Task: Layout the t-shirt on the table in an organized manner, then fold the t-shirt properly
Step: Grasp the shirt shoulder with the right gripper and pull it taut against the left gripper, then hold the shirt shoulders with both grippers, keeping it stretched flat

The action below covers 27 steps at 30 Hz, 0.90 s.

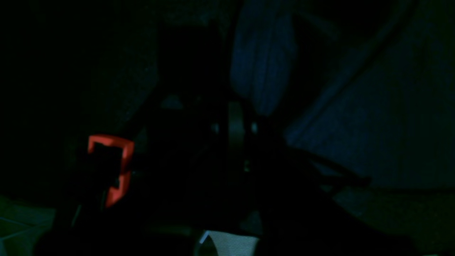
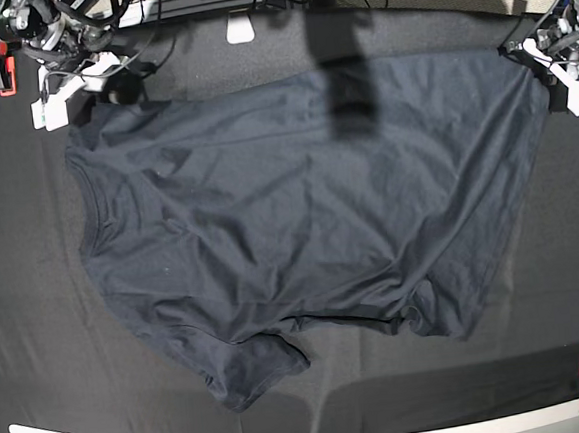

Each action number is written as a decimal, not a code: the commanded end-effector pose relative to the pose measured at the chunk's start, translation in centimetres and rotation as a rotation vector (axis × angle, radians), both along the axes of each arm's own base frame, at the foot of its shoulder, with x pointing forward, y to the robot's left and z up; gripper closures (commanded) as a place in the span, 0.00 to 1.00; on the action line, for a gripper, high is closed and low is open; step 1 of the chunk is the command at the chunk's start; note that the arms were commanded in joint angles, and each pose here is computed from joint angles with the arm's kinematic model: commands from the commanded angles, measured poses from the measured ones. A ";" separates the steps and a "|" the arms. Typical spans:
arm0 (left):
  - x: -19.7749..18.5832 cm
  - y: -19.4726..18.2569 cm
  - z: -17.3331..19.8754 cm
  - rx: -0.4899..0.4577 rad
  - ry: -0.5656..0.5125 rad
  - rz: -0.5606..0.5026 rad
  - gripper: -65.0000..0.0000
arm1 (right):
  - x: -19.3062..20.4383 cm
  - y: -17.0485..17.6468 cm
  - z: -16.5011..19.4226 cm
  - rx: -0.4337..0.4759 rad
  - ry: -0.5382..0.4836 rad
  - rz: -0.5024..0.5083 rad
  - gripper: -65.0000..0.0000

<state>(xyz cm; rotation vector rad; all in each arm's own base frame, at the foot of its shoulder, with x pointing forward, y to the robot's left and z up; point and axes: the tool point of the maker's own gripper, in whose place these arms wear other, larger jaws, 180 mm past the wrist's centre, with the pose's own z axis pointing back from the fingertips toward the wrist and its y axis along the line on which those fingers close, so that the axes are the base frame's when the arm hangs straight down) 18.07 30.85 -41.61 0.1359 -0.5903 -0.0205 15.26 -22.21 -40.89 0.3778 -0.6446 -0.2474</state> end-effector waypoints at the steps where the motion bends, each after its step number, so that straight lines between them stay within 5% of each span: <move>1: 0.4 0.5 0.7 0.016 -0.019 -0.004 1.00 | 0.7 -0.3 0.9 -0.006 -0.046 0.001 1.00; 11: 0.4 0.5 0.7 0.018 -0.018 -0.004 1.00 | -0.9 0.4 3.0 -0.008 -0.057 0.039 1.00; 19: 0.5 0.5 0.7 0.018 -0.021 -0.005 1.00 | -4.5 -1.4 5.6 -0.142 -0.013 0.049 1.00; 27: -0.2 0.6 0.4 0.019 0.013 -0.001 1.00 | -9.2 -6.1 6.5 -0.229 0.098 -0.071 1.00</move>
